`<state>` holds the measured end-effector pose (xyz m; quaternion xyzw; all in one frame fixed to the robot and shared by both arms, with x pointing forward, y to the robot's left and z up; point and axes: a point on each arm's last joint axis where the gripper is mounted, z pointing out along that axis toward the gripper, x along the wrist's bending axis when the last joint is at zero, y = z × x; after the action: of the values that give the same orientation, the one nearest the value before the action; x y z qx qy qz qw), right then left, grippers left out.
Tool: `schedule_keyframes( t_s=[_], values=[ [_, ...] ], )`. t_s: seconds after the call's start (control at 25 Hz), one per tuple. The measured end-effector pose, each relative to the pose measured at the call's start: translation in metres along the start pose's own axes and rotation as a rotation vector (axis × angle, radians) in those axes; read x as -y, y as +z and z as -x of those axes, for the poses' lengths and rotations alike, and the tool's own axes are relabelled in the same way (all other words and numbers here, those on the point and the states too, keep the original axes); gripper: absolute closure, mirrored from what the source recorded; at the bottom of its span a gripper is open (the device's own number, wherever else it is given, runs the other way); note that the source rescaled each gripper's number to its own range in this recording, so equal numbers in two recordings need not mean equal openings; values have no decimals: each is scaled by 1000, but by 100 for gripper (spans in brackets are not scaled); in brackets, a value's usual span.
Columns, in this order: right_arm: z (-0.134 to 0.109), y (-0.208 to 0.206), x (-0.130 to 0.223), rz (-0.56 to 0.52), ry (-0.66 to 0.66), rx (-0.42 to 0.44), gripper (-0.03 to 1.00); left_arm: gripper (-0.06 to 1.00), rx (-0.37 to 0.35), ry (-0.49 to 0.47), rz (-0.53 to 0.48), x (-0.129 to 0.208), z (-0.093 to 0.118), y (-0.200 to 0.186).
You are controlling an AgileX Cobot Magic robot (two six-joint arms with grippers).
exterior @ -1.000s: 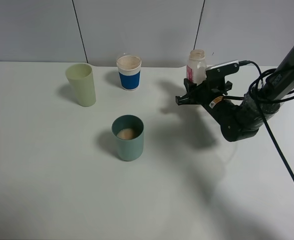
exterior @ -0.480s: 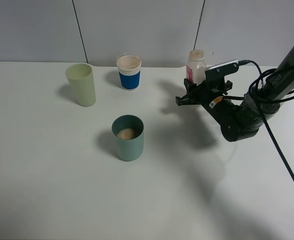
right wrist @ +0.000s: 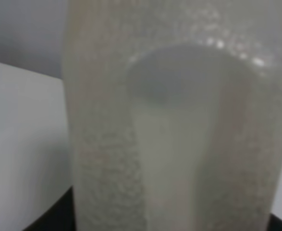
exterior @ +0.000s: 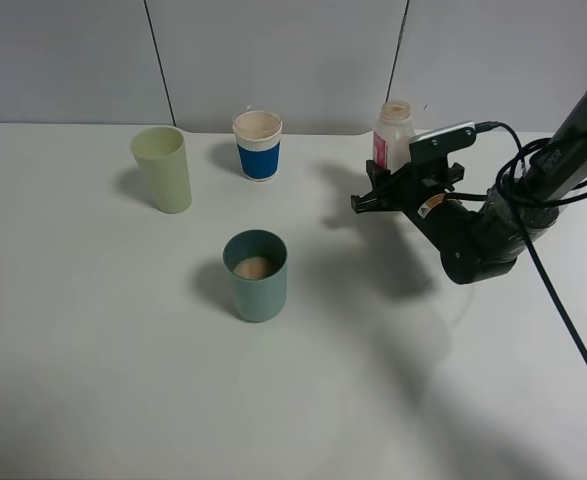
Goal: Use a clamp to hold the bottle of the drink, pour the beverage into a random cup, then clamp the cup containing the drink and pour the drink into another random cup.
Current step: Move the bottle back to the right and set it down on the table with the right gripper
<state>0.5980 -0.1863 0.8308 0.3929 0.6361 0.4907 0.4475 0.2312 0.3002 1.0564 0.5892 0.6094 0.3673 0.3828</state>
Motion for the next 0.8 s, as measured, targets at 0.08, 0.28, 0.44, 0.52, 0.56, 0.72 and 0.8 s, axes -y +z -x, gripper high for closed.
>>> schedule_keyframes(
  t_s=[0.08, 0.28, 0.44, 0.52, 0.56, 0.72, 0.8],
  values=[
    [0, 0, 2, -12, 0, -1, 83, -6, 0, 0, 0, 0, 0, 0],
    [-1, -1, 10, -52, 1, -6, 75, -6, 0, 0, 0, 0, 0, 0],
    [-1, -1, 10, -53, 1, -6, 72, -6, 0, 0, 0, 0, 0, 0],
    [-2, -1, 10, -54, 1, -7, 68, -6, 0, 0, 0, 0, 0, 0],
    [-2, -1, 10, -54, 1, -7, 64, -6, 0, 0, 0, 0, 0, 0],
    [-2, -1, 10, -54, 1, -7, 42, -6, 0, 0, 0, 0, 0, 0],
    [-2, -1, 10, -54, 1, -7, 34, -6, 0, 0, 0, 0, 0, 0]
  ],
)
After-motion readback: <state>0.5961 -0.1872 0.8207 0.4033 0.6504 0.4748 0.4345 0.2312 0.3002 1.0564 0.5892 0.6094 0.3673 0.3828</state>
